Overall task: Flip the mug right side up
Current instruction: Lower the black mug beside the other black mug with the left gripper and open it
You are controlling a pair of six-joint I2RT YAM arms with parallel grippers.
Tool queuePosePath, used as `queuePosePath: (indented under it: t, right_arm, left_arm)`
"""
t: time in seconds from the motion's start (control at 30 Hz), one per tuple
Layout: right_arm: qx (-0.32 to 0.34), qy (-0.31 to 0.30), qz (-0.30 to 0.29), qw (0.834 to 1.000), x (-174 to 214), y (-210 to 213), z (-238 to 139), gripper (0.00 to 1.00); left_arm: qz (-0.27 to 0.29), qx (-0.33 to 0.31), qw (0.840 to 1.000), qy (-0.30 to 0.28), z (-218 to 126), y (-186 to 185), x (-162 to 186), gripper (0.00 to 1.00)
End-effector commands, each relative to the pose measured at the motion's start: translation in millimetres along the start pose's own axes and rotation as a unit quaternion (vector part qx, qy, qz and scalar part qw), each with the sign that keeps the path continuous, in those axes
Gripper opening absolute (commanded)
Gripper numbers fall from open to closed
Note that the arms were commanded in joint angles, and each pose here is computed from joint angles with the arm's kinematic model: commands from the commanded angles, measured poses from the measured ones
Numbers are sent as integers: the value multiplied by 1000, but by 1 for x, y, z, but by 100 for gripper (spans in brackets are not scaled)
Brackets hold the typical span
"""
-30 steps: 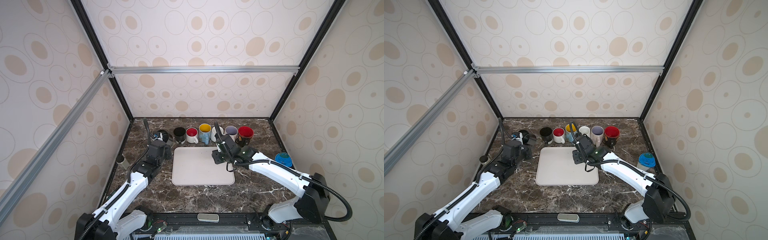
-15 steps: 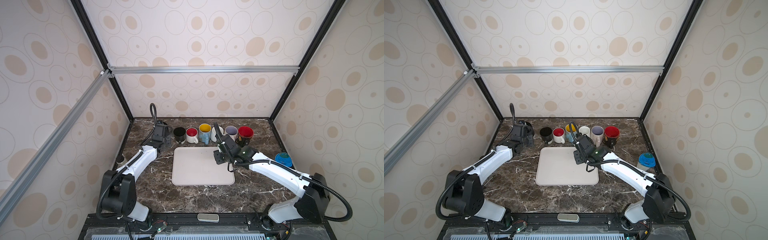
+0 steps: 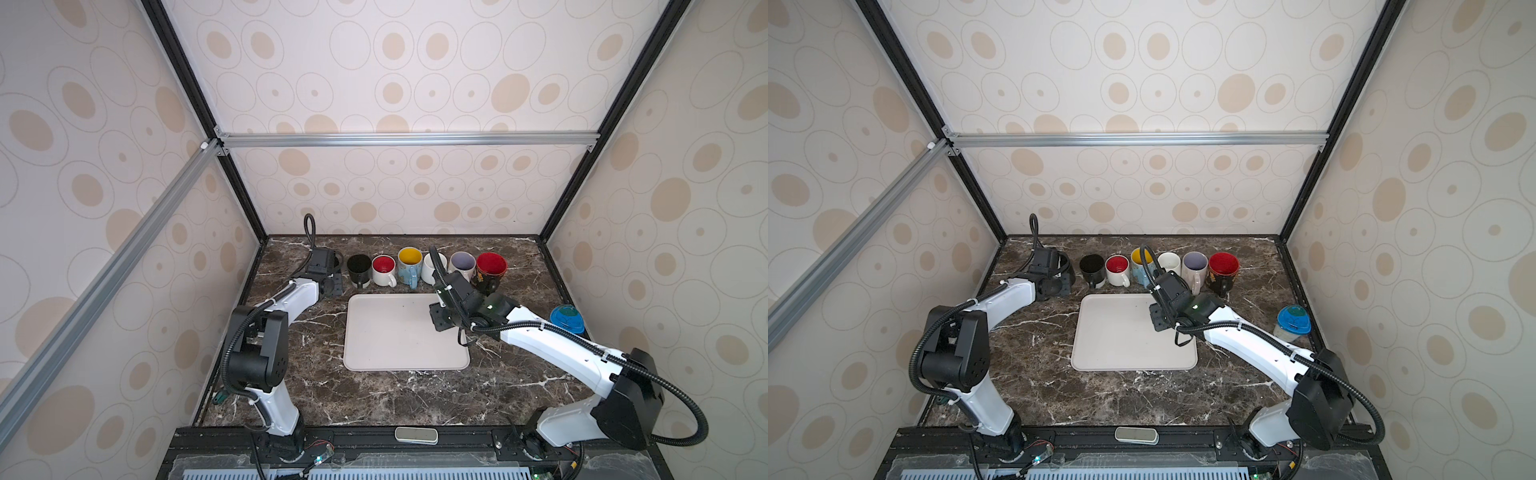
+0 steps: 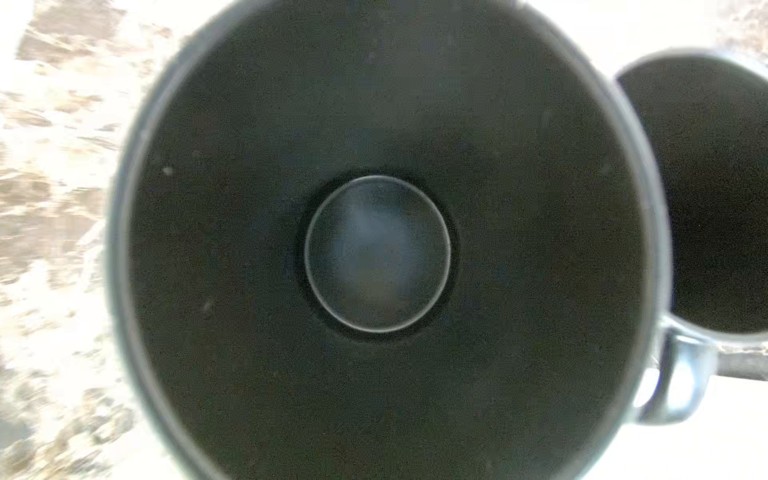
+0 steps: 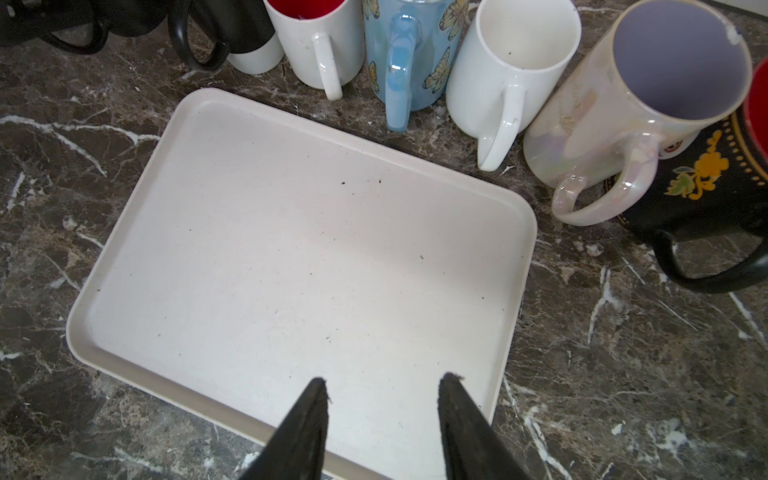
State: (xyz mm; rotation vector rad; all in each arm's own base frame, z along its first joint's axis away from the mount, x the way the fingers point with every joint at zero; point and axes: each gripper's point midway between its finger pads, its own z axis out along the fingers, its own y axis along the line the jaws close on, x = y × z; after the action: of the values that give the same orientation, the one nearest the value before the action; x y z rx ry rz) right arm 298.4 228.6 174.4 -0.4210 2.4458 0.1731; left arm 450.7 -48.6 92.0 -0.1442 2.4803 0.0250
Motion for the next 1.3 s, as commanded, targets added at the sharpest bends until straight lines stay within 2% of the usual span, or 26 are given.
queuePosePath:
  t: [0.0, 0.17, 0.67, 0.7, 0.77, 0.87, 1.1, 1.2, 1.27]
  right_arm:
    - [4, 9, 2, 1000, 7, -5, -4, 46]
    - [1, 14, 4, 1000, 10, -4, -1, 46]
    - [0, 29, 6, 1000, 18, -3, 2, 46]
    - [0, 29, 6, 1000, 18, -4, 2, 46]
    - [1, 30, 5, 1000, 20, -4, 2, 46]
    - [1, 30, 6, 1000, 20, -5, 1, 46]
    - [2, 28, 7, 1000, 19, -6, -1, 46]
    - [5, 22, 8, 1000, 16, -8, -8, 46]
    - [11, 15, 10, 1000, 14, -11, -14, 46]
  left_arm:
    - [-7, 20, 997, -68, -10, -10, -47, 0]
    - [-14, 43, 997, -66, -3, -20, -44, 0]
    - [-1, 29, 999, -45, 15, -31, -31, 0]
    - [-2, 28, 999, -45, 16, -31, -31, 3]
    - [-1, 25, 999, -43, 18, -31, -30, 20]
    - [0, 23, 999, -44, 17, -31, -30, 39]
    - [2, 13, 999, -51, 9, -29, -36, 59]
    - [1, -1, 998, -66, -8, -24, -44, 74]
    - [-2, -14, 997, -79, -24, -18, -49, 91]
